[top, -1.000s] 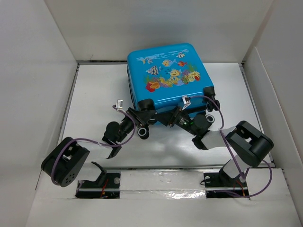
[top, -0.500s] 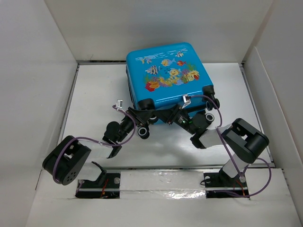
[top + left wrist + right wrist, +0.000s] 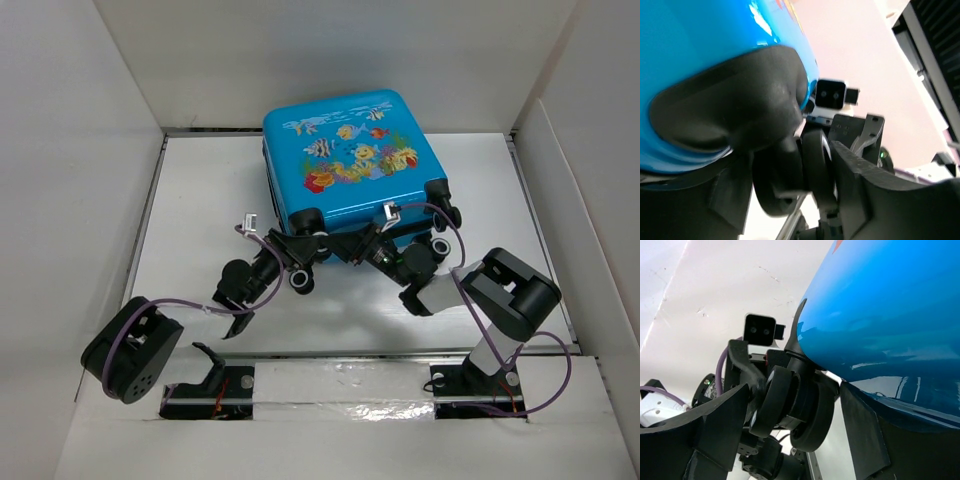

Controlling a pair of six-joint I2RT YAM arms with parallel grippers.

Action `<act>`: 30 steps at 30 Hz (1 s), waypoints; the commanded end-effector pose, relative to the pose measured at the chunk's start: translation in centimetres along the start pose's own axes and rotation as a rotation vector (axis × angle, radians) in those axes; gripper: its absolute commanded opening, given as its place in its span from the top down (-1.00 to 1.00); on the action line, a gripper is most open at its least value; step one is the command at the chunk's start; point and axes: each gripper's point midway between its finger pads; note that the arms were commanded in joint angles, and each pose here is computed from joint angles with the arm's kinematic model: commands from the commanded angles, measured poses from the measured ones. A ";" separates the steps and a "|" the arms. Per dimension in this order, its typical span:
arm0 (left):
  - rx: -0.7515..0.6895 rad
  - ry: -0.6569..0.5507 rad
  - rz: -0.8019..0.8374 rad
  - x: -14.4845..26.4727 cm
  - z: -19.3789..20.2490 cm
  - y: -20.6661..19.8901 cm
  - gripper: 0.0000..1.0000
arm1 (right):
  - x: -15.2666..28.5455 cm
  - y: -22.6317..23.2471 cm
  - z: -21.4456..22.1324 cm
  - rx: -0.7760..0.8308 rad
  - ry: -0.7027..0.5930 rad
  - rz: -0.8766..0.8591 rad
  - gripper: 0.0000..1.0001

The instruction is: Pack the luggage

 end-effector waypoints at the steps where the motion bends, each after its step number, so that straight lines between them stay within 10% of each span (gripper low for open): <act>1: -0.134 0.075 0.480 3.8 1.9 -10.4 -0.18 | -0.7 2.6 -4.3 0.004 -0.185 -0.128 -0.58; 11: -0.124 0.032 0.488 4.4 1.0 -11.4 -0.69 | -0.9 2.8 -3.8 -0.015 -0.177 -0.149 -0.63; 25: -0.338 0.076 0.218 6.2 1.3 -7.1 -0.75 | -0.8 2.3 -3.7 -0.011 -0.176 -0.155 -0.66; 28: -0.356 0.048 0.064 7.3 0.4 -4.7 -0.38 | -0.6 2.3 -4.1 -0.007 -0.182 -0.159 -0.66; 30: -0.337 -0.033 -0.068 8.2 -1.3 -2.7 0.46 | -0.5 2.2 -4.0 -0.005 -0.180 -0.160 -0.66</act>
Point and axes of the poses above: each gripper's point midway between its finger pads, its own x axis back along the fingers, its own y axis along the line the jaws close on, z = x × y, and after that the axes turned 7 degrees about x, right-handed
